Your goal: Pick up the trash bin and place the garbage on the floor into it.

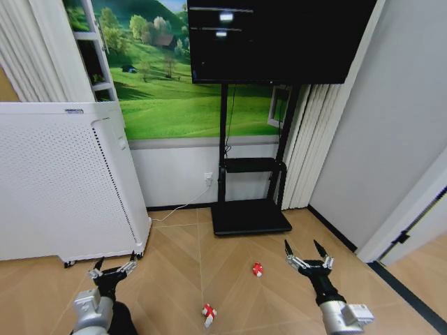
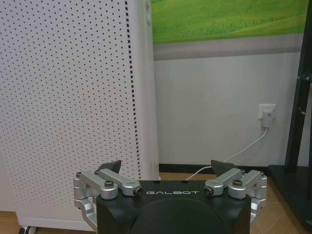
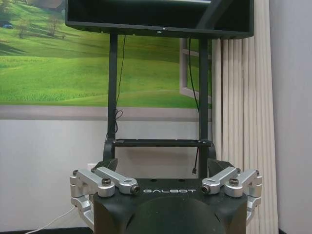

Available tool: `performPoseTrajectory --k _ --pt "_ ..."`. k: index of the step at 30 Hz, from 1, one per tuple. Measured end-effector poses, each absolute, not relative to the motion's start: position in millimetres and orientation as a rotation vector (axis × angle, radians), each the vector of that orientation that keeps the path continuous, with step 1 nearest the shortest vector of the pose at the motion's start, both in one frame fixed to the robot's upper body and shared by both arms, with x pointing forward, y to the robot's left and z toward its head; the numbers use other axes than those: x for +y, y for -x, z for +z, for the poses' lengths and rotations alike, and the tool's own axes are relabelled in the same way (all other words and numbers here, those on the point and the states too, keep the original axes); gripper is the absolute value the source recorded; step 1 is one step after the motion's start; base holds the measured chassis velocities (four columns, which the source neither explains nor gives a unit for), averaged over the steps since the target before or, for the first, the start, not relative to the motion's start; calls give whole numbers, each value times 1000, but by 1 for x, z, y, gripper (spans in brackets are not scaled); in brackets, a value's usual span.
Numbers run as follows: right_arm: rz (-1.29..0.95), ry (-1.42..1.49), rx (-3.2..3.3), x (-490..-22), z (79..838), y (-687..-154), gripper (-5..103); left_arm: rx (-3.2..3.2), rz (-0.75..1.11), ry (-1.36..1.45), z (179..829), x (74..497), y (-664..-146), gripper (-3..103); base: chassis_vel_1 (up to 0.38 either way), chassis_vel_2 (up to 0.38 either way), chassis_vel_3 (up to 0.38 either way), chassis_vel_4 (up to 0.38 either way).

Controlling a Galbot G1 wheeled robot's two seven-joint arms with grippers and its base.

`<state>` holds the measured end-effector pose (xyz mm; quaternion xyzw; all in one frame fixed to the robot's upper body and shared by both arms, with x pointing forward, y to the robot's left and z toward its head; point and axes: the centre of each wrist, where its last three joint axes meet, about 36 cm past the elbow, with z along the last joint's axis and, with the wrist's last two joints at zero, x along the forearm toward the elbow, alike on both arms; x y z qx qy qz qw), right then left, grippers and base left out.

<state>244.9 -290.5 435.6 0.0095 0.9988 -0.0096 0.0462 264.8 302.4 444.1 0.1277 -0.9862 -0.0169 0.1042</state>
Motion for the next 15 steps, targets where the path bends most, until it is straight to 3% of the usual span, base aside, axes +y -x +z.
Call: performPoseTrajectory --k 15 --pt "-29 -18 3052 -291 434 -246 100 -2919 -49 -364 443 304 -268 100 29 26 28 23"
